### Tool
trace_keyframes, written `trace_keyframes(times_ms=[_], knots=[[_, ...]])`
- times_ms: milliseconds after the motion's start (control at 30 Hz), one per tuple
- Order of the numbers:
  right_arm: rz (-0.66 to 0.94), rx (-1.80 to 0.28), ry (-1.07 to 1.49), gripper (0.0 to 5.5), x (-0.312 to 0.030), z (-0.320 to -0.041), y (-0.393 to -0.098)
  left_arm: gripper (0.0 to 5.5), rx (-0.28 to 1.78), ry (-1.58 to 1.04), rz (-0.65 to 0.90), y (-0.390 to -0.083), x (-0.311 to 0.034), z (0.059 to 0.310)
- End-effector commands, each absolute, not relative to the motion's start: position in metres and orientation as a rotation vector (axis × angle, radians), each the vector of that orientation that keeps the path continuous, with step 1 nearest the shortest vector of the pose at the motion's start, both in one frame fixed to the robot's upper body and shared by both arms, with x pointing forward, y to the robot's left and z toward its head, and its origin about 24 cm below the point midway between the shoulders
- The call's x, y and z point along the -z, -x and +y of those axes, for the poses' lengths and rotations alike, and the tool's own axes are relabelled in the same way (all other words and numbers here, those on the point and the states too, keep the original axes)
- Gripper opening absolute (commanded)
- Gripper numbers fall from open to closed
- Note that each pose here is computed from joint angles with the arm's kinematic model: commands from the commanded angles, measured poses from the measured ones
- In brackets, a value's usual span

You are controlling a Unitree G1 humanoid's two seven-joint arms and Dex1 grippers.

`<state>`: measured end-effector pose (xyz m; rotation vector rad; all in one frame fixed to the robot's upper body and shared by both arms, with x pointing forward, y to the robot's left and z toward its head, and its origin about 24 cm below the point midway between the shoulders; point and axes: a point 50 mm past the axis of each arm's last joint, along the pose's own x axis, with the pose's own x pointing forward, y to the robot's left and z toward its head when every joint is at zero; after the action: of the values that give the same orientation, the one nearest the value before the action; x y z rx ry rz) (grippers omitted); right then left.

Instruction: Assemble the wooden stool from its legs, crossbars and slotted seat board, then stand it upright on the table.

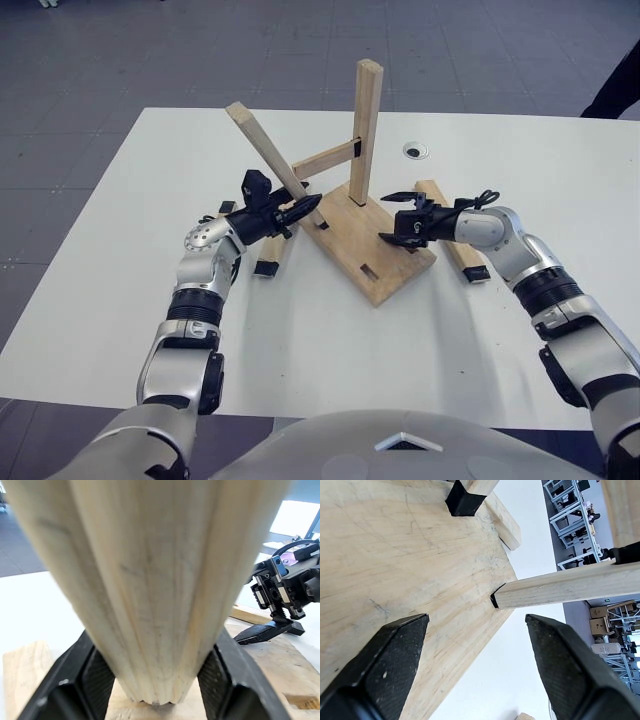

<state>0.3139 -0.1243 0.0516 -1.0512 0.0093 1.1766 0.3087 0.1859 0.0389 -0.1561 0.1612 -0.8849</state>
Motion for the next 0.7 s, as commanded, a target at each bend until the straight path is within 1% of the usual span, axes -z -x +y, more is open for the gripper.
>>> trace_keyframes(times_ms=[33, 133, 300, 367, 533, 700], knots=[[0.428, -1.337, 1.096, 3.59, 0.026, -0.157, -0.267, 2.05, 0.886, 0.136, 0.588, -0.264, 0.027, 0.197], [0.433, -1.335, 1.095, 3.59, 0.027, -0.157, -0.266, 2.05, 0.907, 0.088, 0.673, -0.266, 0.026, 0.204], [0.431, -1.330, 1.089, 3.59, 0.028, -0.157, -0.264, 2.05, 0.880, -0.007, 0.747, -0.287, 0.011, 0.217], [0.427, -1.327, 1.086, 3.59, 0.028, -0.155, -0.264, 2.05, 0.883, -0.034, 0.767, -0.292, 0.009, 0.216], [0.430, -1.319, 1.084, 3.59, 0.029, -0.156, -0.263, 2.05, 0.912, -0.102, 0.793, -0.299, 0.009, 0.205], [0.436, -1.317, 1.081, 3.59, 0.031, -0.156, -0.262, 2.05, 0.931, -0.191, 0.834, -0.304, 0.007, 0.204]])
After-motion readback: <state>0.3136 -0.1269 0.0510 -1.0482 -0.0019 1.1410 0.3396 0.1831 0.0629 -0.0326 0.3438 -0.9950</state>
